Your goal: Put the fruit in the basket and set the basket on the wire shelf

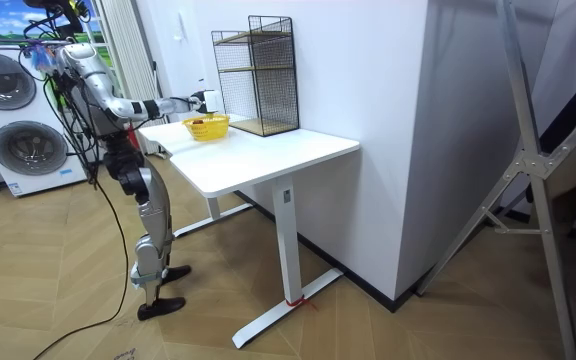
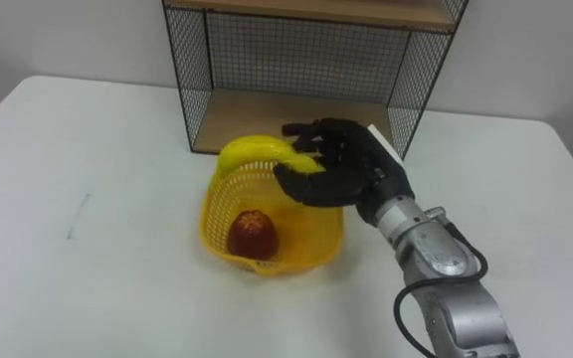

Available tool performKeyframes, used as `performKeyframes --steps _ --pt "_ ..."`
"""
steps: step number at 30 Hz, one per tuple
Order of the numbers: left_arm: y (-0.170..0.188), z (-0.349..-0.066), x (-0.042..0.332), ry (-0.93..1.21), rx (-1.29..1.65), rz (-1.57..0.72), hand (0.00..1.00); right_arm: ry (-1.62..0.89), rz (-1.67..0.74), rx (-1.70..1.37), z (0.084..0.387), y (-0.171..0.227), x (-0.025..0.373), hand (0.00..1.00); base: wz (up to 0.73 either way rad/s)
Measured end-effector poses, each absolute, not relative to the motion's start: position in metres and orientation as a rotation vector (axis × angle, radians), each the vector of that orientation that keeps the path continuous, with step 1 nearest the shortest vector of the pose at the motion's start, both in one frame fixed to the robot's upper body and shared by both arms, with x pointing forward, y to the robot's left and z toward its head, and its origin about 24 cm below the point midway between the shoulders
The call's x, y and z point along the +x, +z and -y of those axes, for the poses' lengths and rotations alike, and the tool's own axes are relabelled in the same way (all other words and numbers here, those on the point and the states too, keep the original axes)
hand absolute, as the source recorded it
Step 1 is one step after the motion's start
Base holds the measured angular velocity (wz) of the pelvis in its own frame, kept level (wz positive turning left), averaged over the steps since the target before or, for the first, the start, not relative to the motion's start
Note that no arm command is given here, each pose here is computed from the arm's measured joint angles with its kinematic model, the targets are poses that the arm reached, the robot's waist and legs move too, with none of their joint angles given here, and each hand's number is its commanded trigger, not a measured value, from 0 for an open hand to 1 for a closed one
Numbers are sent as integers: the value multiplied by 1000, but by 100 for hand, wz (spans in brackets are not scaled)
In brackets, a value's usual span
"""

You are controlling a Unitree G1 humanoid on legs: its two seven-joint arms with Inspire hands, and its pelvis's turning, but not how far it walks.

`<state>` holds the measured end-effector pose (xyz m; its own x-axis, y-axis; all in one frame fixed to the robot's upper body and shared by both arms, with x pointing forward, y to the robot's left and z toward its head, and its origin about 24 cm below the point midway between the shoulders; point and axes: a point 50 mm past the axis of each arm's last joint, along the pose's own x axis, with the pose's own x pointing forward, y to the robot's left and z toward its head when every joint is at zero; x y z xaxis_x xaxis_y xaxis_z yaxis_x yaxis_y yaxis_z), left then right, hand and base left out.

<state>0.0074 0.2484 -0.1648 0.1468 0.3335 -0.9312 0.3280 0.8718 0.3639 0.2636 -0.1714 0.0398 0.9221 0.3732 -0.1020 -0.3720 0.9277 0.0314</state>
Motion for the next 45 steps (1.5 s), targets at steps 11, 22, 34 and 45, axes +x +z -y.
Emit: performKeyframes --steps 11,22,34,45 --pt "-165 -248 9 3 562 -1445 0 400 -127 9 167 35 262 0 0" --pt "-165 -248 18 5 565 -1422 0 392 -136 -27 168 33 262 0 0" --pt "-164 -250 13 54 509 -1431 0 369 -144 -21 170 31 261 0 1" --pt "-160 -263 -23 397 182 -1468 0 162 -79 129 207 45 261 0 1"
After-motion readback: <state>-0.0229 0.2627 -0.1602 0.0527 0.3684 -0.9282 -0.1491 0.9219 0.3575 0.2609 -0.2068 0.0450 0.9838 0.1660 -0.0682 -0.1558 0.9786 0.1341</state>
